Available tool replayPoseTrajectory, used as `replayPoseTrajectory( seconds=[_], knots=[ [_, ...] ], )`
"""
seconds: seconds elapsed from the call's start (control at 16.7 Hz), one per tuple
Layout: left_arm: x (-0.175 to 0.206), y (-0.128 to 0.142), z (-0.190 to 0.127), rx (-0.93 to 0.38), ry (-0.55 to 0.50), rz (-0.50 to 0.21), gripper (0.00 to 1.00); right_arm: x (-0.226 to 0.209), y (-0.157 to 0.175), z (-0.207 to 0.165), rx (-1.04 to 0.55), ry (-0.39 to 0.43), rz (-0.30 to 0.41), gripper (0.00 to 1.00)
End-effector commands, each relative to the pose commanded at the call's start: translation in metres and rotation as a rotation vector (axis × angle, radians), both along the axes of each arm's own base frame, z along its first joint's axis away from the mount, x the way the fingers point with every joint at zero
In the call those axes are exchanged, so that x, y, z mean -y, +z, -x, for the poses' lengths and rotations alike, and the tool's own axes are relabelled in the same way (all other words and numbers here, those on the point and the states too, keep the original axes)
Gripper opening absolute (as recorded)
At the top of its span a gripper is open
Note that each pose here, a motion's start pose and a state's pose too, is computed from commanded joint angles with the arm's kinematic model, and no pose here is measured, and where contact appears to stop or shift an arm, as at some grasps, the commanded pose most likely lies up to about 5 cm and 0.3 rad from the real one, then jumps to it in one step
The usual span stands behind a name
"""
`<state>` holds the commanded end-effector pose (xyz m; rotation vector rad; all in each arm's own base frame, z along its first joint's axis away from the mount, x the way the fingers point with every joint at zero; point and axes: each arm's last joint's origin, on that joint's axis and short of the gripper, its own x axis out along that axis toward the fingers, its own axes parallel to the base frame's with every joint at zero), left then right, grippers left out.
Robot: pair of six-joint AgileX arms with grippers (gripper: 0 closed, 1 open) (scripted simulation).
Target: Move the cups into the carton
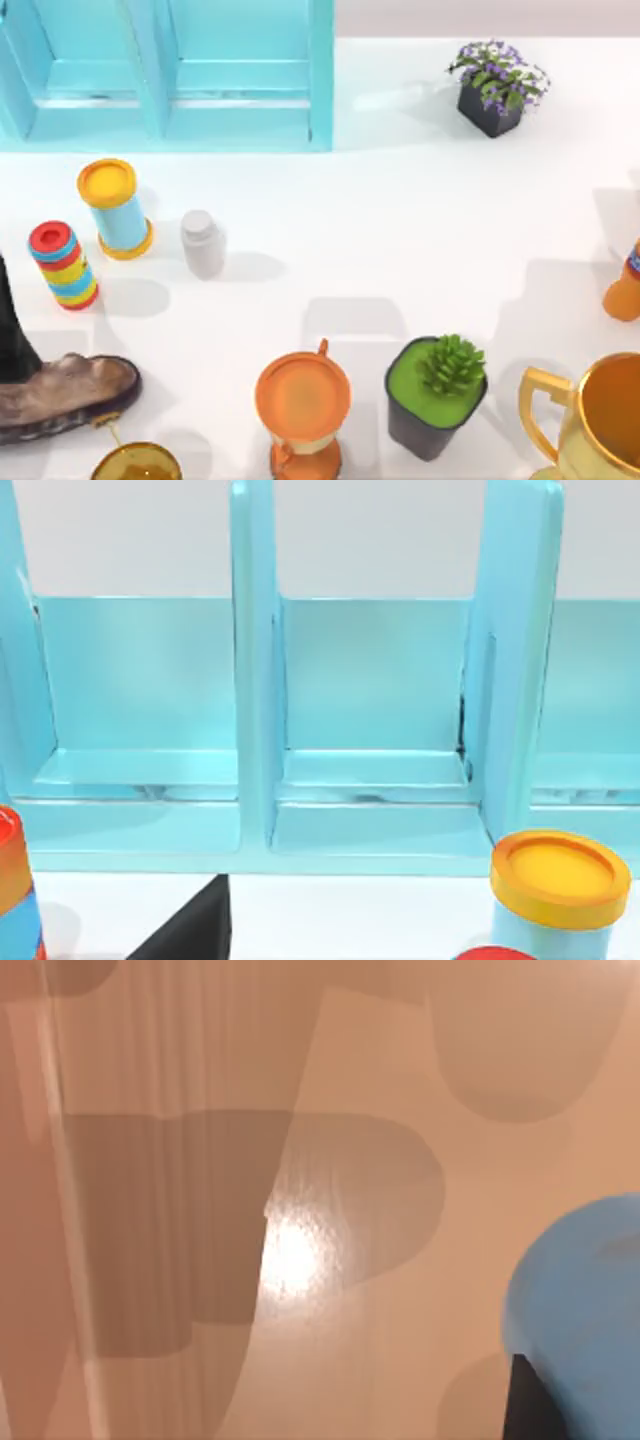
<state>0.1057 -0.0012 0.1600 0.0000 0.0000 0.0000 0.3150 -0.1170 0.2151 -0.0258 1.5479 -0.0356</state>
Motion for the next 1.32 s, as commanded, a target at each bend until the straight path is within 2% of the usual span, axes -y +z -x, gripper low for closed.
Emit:
replayPoseTrajectory(
  seconds=[0.6, 1.32],
  knots=[
    [0.0, 0.0, 0.0, 0.0, 0.0, 0.0, 1.0, 0.0, 0.0, 0.0, 0.0, 0.0, 0.0, 0.98],
    [0.0, 0.0, 0.0, 0.0, 0.0, 0.0, 1.0, 0.0012, 0.0057, -0.0031, -0.01, 0.003, -0.005, 1.0]
  ],
)
